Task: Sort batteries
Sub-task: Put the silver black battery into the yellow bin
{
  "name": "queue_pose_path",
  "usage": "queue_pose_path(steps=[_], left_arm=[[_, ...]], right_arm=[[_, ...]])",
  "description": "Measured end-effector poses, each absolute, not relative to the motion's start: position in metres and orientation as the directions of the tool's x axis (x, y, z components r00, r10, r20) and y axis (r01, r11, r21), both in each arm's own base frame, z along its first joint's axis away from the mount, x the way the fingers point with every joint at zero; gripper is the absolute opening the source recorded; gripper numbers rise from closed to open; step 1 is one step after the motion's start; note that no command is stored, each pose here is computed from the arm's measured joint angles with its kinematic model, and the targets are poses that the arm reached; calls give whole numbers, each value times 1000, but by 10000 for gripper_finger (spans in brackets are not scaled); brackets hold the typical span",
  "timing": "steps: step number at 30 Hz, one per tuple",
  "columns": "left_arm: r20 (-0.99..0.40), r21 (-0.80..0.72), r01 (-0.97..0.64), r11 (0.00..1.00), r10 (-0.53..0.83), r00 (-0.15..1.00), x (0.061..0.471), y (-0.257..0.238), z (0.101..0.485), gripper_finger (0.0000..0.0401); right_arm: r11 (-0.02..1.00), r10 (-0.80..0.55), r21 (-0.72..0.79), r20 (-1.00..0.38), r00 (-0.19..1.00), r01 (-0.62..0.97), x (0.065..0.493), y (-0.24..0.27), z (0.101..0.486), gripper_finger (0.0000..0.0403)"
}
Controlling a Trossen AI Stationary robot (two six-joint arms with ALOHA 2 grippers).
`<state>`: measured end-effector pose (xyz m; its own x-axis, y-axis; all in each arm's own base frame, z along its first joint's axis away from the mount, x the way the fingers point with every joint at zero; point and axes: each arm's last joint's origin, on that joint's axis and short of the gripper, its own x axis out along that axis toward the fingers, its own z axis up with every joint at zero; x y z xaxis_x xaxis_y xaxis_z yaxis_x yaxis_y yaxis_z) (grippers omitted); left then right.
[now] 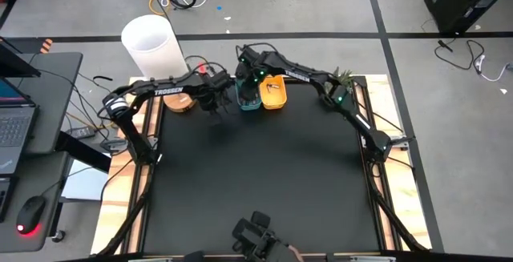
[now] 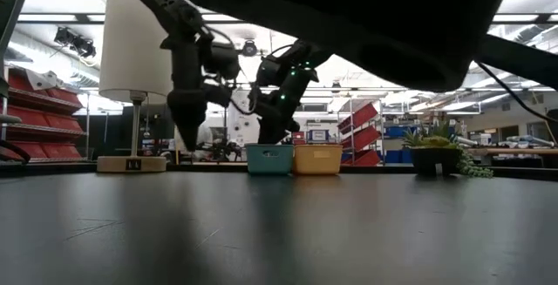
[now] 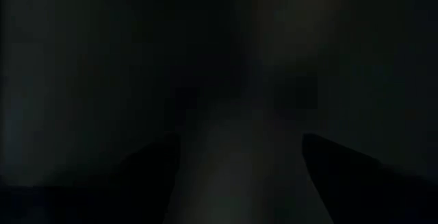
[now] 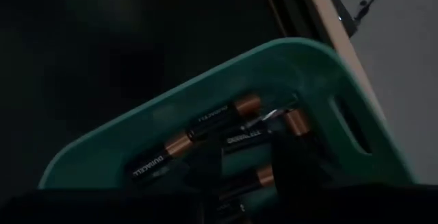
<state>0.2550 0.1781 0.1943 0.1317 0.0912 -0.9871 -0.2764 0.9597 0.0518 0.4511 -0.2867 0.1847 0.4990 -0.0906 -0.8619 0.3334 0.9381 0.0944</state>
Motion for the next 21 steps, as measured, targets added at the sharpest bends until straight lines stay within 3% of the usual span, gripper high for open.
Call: queue_pose_path(steps=[9, 21], left_arm=[[-967, 78, -299, 951, 145, 208, 223, 160, 173, 319], [-930, 94, -367, 925, 213, 299, 210, 149, 173, 319]], right_arm=[[938, -161, 22, -855, 493, 345, 461, -278, 184, 117], [948, -136, 28, -864, 485, 316, 464, -269, 181, 119]])
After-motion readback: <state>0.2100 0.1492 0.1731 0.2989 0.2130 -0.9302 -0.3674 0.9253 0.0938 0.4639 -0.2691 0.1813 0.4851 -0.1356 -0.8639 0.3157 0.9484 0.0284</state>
